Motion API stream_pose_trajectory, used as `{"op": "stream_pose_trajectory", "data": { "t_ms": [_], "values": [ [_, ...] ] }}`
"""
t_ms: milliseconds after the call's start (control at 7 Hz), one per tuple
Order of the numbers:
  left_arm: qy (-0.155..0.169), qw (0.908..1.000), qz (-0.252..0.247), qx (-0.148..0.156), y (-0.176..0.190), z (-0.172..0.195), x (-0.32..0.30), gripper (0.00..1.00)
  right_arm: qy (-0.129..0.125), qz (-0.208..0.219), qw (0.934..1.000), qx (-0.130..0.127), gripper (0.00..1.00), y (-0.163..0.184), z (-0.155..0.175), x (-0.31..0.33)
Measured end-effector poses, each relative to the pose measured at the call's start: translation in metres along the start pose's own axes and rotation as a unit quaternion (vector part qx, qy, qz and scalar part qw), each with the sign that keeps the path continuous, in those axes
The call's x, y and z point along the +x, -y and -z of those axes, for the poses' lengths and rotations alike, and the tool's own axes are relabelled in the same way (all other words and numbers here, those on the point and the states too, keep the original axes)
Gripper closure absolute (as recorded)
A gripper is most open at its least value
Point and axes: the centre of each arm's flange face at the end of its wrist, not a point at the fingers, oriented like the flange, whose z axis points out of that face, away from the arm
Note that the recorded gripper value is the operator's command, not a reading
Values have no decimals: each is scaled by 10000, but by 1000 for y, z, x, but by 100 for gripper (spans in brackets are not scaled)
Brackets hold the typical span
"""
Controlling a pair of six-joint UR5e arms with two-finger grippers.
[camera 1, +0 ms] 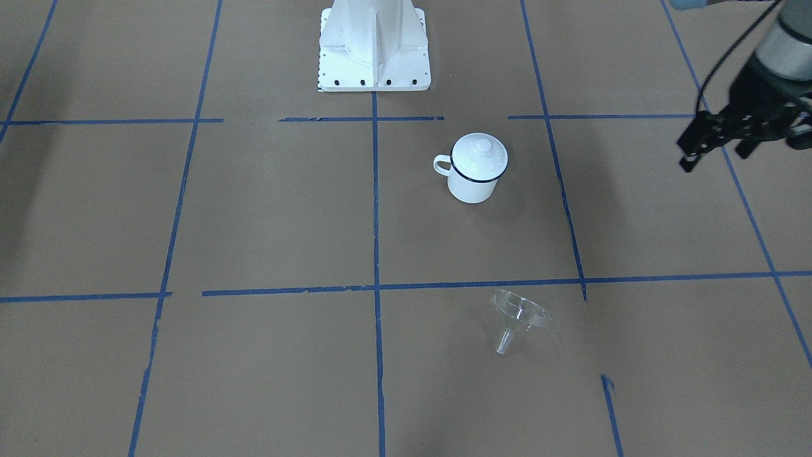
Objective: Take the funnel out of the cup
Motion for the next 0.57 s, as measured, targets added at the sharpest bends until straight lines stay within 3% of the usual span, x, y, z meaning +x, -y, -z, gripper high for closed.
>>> {"op": "stream_pose_trajectory", "data": {
  "t_ms": [286, 571],
  "values": [
    [160, 9974, -672, -182, -5, -3, -166, 0, 0, -3, 10000, -3, 0, 0, 0, 0],
    [-5, 9952, -856, -472, -21, -25, -269, 0, 0, -2, 10000, -3, 0, 0, 0, 0]
  ]
}}
